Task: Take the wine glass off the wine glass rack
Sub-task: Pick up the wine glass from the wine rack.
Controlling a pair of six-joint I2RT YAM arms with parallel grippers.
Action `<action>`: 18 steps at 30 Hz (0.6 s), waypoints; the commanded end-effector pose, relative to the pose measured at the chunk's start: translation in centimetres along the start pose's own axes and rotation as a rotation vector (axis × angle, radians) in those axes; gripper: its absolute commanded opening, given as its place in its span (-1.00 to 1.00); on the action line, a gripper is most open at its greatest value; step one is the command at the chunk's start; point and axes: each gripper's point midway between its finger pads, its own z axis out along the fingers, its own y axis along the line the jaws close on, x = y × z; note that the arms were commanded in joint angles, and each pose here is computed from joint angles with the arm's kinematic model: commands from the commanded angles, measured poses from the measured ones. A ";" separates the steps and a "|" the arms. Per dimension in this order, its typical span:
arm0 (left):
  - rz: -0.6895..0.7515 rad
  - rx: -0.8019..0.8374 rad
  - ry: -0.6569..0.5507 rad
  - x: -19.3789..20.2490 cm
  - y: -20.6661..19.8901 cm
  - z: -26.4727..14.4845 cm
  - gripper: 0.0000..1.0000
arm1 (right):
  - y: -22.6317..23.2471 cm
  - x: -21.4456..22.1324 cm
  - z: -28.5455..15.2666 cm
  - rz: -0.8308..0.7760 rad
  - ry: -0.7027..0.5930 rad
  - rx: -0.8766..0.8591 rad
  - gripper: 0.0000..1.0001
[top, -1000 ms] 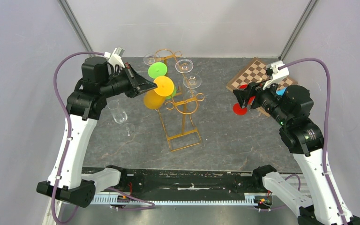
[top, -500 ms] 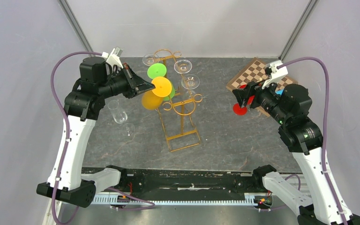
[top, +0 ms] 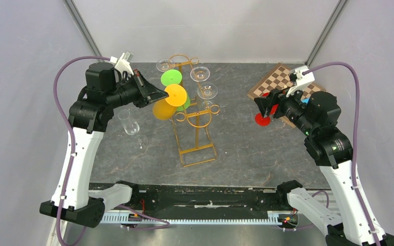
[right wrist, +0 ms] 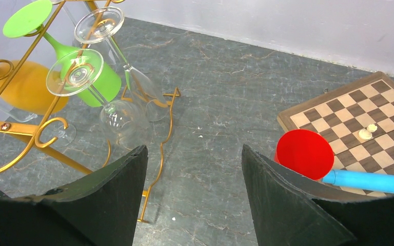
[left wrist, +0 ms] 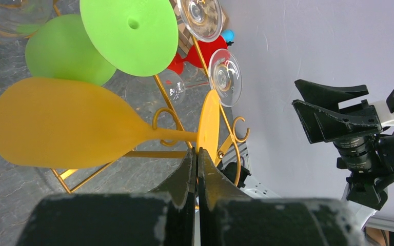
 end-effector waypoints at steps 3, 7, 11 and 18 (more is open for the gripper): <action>0.079 0.055 -0.059 -0.9 -1.2 -0.7 -0.95 | 0.1 -0.6 0.2 -0.009 -0.032 -0.004 0.40; 0.075 0.079 -0.062 -1.2 -1.6 -0.5 -0.95 | 0.1 -0.5 0.3 -0.009 -0.030 -0.006 0.40; 0.079 0.102 -0.067 -1.7 -2.5 -0.7 -0.95 | 0.1 -0.6 0.4 -0.012 -0.032 -0.006 0.40; 0.070 0.062 -0.053 -1.3 -1.3 -0.2 -0.95 | 0.0 -0.4 0.4 -0.011 -0.029 -0.006 0.40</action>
